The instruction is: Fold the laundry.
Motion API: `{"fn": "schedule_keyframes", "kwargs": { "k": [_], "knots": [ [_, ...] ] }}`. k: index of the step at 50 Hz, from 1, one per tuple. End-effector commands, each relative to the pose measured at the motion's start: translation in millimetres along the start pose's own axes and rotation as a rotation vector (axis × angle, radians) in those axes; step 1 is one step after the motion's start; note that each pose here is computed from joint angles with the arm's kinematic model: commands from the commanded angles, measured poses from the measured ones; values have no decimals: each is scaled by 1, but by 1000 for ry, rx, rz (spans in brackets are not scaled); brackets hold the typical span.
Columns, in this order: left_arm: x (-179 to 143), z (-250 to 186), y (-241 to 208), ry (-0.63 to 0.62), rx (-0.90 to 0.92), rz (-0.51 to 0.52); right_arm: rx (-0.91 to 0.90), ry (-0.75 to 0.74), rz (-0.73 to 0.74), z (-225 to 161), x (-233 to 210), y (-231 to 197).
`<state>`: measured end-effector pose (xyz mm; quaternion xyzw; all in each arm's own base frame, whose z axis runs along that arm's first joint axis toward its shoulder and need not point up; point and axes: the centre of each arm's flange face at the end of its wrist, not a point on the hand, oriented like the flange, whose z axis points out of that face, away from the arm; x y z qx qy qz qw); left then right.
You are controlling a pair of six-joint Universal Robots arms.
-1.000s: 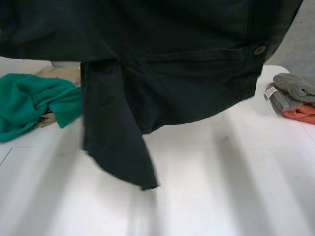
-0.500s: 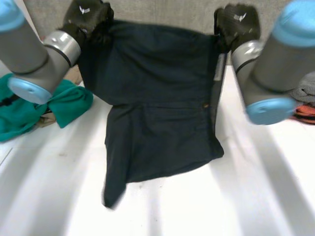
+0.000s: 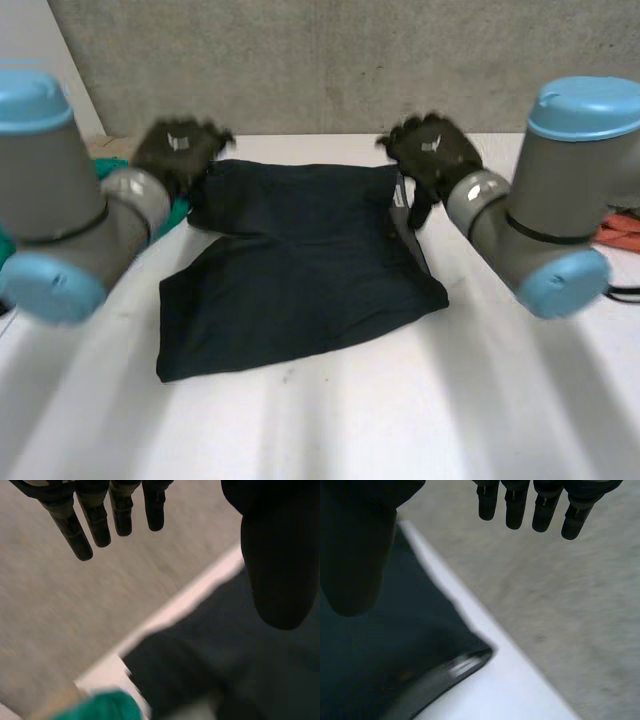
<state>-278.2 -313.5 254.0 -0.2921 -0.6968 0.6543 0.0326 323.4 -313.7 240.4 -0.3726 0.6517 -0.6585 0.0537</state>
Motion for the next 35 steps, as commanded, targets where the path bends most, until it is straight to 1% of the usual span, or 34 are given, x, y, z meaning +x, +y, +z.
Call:
{"fn": "schedule_keyframes", "kwargs": {
  "k": [1, 3, 6, 10, 13, 17, 22, 29, 35],
  "knots": [
    [32, -76, 52, 131, -260, 31, -239, -238, -43, -47, -25, 35],
    [38, -90, 68, 160, -329, 28, -311, -290, -58, -56, -32, 49],
    [42, -97, 82, 183, -378, 24, -345, -315, -74, -58, -36, 61],
    [40, -98, 99, 182, -442, 10, -341, -294, -97, -50, -35, 79],
    [34, -89, 111, 163, -468, -4, -311, -262, -113, -40, -33, 88],
    [30, -77, 124, 139, -468, 9, -291, -241, -140, -31, -33, 101],
    [27, -64, 137, 113, -440, 69, -243, -199, -182, -18, -31, 112],
    [33, -54, 142, 103, -374, 149, -185, -161, -187, -11, -35, 114],
    [33, -48, 140, 82, -315, 170, -182, -102, -184, -9, -33, 114]
  ]
}}
